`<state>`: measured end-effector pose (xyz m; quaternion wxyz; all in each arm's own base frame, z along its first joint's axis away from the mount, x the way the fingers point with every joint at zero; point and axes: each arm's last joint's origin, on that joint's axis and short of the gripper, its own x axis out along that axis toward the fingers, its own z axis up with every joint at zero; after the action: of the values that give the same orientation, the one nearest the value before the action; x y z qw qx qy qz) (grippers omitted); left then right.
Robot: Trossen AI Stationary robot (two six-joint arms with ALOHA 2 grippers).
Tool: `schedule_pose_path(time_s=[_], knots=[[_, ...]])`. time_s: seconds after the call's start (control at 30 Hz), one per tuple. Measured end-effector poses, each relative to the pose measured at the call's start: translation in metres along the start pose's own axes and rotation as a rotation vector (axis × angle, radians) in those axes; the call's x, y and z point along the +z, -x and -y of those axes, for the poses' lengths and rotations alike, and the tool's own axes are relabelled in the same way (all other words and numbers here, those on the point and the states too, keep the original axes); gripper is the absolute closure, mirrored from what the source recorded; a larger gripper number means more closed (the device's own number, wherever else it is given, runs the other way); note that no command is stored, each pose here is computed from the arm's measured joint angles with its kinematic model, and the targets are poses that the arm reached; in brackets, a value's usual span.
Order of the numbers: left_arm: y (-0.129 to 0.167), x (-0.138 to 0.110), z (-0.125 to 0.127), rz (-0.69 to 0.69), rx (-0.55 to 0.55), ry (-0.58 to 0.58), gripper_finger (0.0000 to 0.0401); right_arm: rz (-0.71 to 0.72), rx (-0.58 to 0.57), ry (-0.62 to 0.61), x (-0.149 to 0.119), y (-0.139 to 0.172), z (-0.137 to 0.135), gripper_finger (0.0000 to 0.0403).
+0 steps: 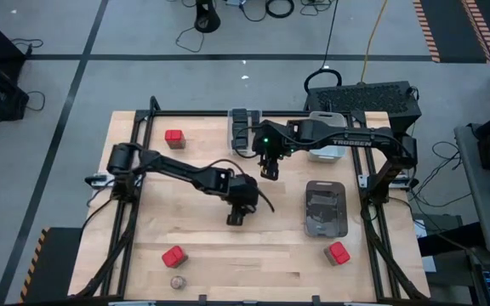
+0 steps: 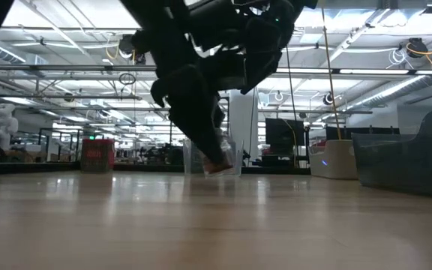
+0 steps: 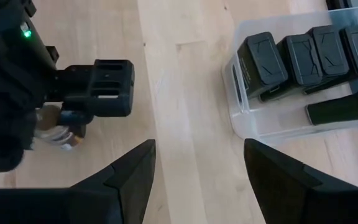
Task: Sort spices by type
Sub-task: Put the top transparent seasoning bottle into the gray bin
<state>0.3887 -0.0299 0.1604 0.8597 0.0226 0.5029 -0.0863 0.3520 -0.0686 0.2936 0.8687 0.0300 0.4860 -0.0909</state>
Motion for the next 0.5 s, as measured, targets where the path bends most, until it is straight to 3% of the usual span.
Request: schedule_pose_path(time_s=[0.2,0.5], knots=[[-0.0035,0.0042,-0.0005,-0.108,0.086,-0.001,0.0197,0.002,0.000,-0.001,0.0002,0.0000,-0.0001,0.0174],[-0.0070,0.0022,-0.0010,-0.125,0.087,0.000,0.0169,0.000,0.001,-0.008,0.0000,0.0000,0.0000,0.0174]])
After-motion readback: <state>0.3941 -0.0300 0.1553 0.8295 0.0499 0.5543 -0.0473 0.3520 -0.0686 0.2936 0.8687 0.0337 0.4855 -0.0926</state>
